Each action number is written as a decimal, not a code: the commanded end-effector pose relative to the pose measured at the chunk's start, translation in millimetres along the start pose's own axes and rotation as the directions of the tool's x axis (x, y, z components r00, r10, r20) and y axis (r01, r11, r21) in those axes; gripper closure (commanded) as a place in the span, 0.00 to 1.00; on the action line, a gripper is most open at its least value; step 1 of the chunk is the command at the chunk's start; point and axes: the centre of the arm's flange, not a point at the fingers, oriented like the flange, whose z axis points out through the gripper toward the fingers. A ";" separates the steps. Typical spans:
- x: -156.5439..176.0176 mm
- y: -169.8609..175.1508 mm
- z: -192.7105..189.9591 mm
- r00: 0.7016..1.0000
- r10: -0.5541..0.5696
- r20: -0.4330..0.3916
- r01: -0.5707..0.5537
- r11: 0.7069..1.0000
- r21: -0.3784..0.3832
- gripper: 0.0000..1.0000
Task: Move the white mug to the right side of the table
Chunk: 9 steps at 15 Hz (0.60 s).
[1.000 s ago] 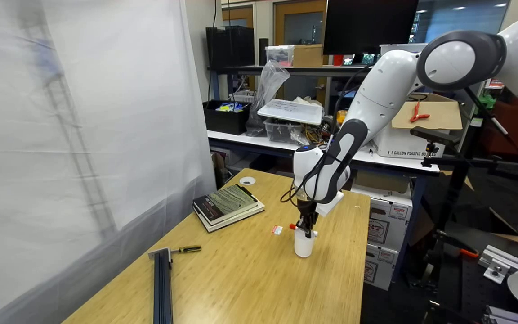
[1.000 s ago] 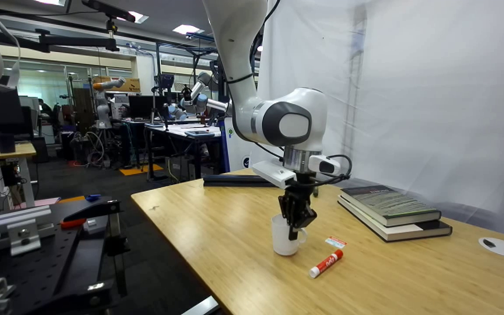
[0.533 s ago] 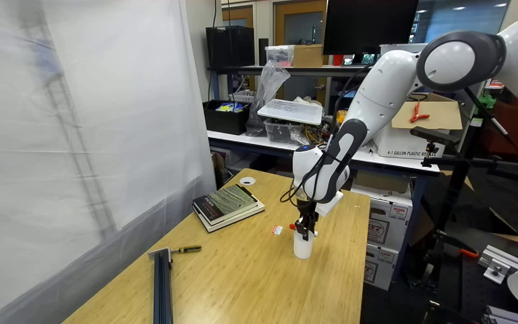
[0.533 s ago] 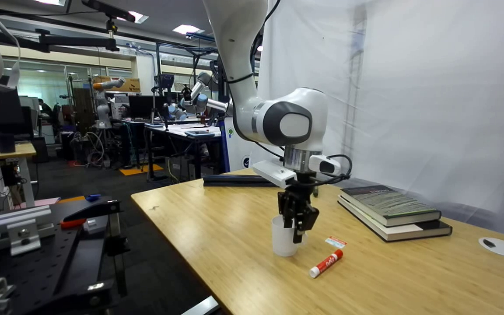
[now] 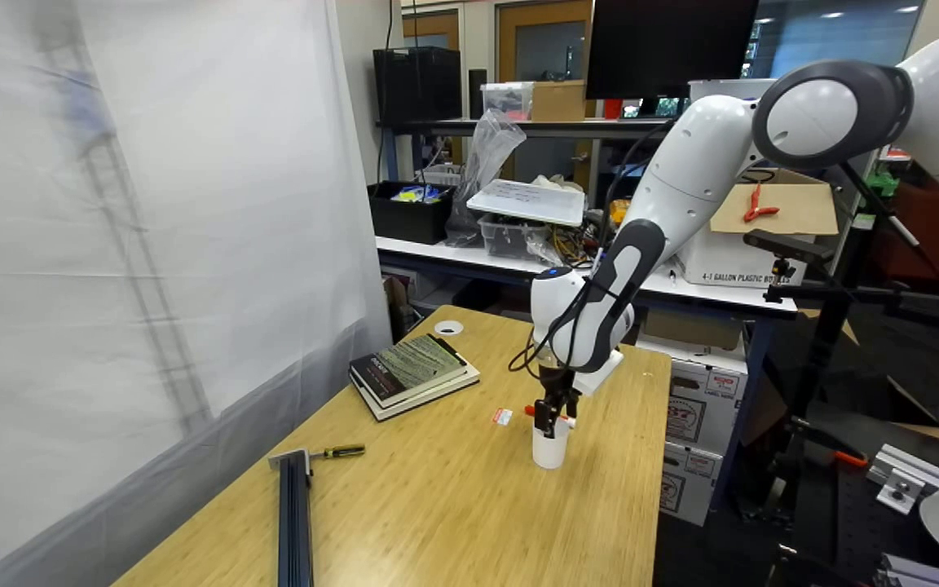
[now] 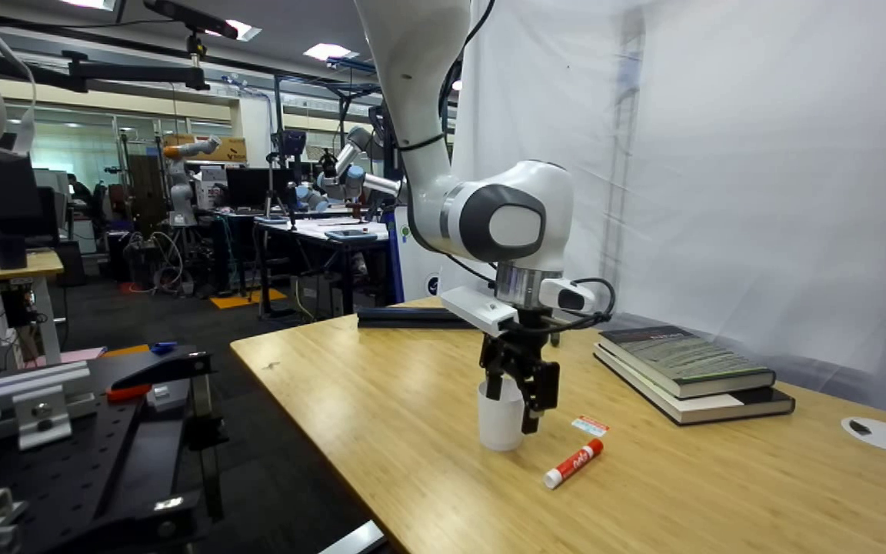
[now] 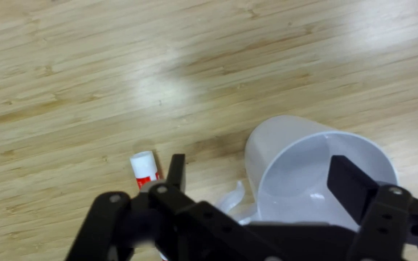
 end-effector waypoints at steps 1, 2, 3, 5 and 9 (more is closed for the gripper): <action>-1.2 -4.2 -18.2 1.000 -0.022 -0.005 0.022 1.000 0.009 0.00; -0.3 -6.6 -22.9 1.000 -0.026 -0.009 0.026 1.000 0.009 0.00; 0.2 -9.7 -32.7 0.999 -0.034 -0.014 0.034 0.999 0.008 0.00; 2.1 -16.6 -54.6 0.998 -0.048 -0.032 0.048 0.999 0.000 0.00; 3.7 -32.8 -107.0 0.995 -0.081 -0.065 0.080 0.997 -0.021 0.00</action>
